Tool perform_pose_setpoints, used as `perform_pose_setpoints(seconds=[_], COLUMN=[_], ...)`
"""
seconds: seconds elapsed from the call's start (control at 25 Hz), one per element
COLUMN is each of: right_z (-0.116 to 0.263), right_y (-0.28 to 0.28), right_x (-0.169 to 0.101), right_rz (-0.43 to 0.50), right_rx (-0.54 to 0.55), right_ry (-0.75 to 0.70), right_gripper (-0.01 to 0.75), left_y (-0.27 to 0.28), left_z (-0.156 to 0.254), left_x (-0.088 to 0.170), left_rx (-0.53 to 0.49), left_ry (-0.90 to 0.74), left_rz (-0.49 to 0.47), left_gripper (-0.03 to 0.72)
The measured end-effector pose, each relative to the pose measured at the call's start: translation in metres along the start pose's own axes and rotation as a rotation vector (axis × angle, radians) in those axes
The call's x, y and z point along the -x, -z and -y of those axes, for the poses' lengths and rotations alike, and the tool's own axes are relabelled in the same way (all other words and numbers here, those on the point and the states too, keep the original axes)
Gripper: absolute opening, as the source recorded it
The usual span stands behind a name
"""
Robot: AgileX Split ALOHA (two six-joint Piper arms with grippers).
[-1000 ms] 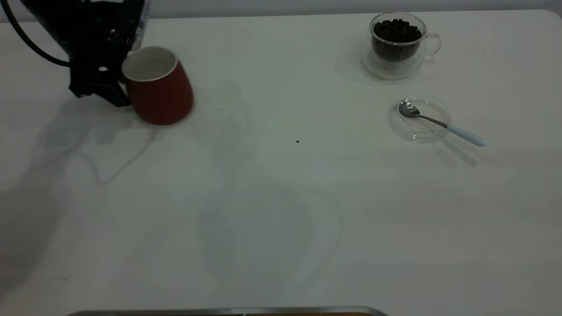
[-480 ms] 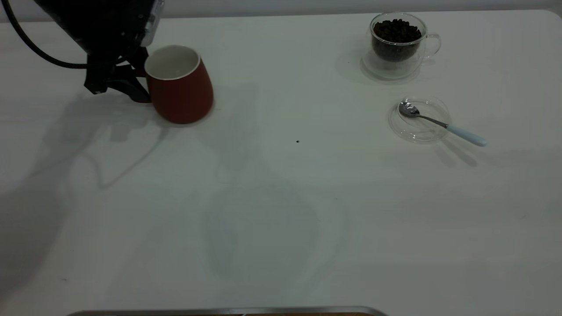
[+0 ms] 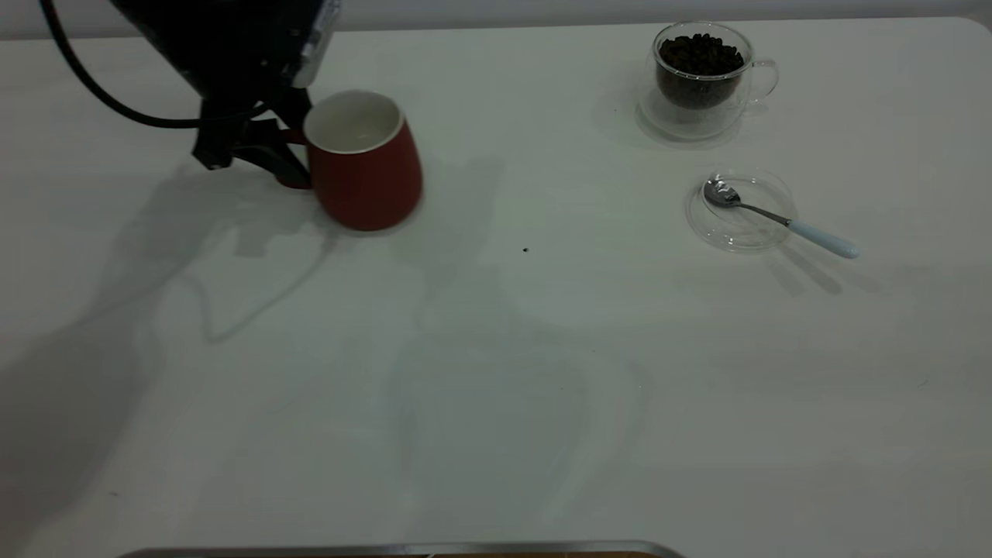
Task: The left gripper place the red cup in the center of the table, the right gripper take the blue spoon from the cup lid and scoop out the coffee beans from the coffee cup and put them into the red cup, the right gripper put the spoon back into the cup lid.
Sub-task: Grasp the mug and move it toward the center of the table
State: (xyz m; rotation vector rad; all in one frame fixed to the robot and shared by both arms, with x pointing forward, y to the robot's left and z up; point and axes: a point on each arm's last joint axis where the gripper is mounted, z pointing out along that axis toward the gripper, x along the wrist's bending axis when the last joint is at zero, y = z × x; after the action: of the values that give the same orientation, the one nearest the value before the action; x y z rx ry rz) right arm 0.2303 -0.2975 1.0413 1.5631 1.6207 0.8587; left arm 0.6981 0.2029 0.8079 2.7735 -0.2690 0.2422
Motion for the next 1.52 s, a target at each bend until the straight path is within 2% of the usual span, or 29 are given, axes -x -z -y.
perform_pose_setpoints(seconds=[0.48,1.04,1.24,1.52], right_z=[0.0,0.0,0.0,0.0], right_y=[0.0,0.0,0.0,0.0], right_x=[0.0,0.0,0.0,0.0], right_rz=[0.0,0.0,0.0,0.0], right_rx=[0.0,0.0,0.0,0.0], right_ry=[0.0,0.0,0.0,0.0], right_gripper=[0.398,0.398,0.398,0.398], left_y=[-0.026,-0.032,-0.024,0.001], left_z=[-0.034,-0.051,-0.05,-0.057], left_x=[0.005,0.006,0.005,0.003], left_rx=[0.044,0.077,0.069,0.076], left_ry=[-0.001,0.043,0.085,0.055], left_rz=[0.009,-0.005,0.009,0.053], left_gripper=[0.516,0.516,0.516,0.516])
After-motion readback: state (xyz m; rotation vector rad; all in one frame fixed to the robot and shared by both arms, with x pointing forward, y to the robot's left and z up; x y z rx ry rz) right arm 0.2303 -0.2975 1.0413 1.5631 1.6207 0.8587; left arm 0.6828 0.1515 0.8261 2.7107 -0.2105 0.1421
